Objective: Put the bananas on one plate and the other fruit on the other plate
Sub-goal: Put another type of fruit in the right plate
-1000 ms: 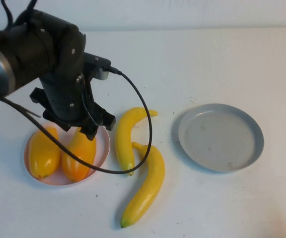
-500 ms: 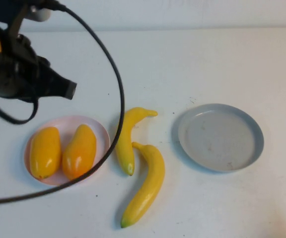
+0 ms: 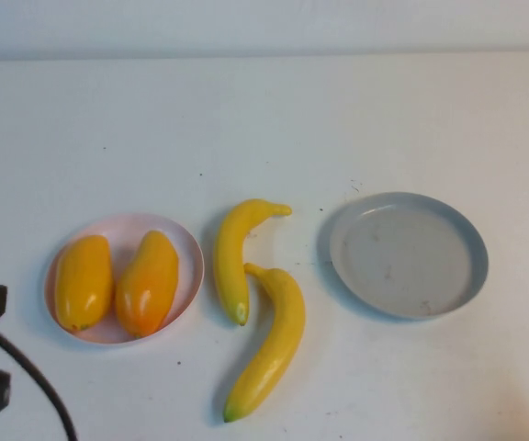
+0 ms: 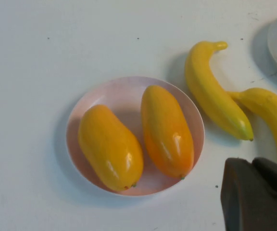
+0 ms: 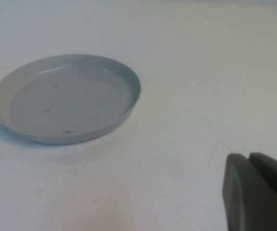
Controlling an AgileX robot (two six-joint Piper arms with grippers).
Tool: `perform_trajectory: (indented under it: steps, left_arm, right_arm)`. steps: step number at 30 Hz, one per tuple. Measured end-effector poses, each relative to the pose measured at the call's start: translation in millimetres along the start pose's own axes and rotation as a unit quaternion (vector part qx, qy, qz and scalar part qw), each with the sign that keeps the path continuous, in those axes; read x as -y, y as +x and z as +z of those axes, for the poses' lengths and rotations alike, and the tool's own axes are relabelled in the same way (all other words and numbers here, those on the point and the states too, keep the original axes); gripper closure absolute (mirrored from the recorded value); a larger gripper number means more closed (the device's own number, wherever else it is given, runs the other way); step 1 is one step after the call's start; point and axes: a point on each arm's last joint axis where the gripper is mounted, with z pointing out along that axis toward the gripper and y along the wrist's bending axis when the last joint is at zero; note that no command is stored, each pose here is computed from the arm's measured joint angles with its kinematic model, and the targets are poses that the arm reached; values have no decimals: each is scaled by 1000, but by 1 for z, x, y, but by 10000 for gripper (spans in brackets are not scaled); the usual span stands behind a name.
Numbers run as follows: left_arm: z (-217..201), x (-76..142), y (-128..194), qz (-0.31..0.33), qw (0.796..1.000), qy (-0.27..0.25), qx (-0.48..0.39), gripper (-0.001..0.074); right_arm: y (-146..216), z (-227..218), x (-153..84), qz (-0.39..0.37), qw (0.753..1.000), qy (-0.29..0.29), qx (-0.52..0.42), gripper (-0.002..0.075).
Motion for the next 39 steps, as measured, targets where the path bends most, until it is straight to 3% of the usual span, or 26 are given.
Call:
perform_trajectory:
  steps: [4,10,17,20,31,39]
  left_arm:
    - [-14,-2,11,-13,1000,1,24,737]
    - [-15,0,20,34,994,10,100,738]
    - [11,8,62,69,963,32,258,738]
    - [13,6,84,62,953,15,295,738]
    - [15,-15,136,-24,932,-155,328,738]
    - [28,-16,159,-60,964,-160,205,738]
  right_arm:
    - [0,0,0,0,1000,0,0,743]
    - [0,0,0,0,1000,0,0,743]
    - [0,0,0,0,1000,0,0,743]
    - [0,0,0,0,1000,0,0,743]
    - [0,0,0,0,1000,0,0,743]
    - [0,0,0,0,1000,0,0,743]
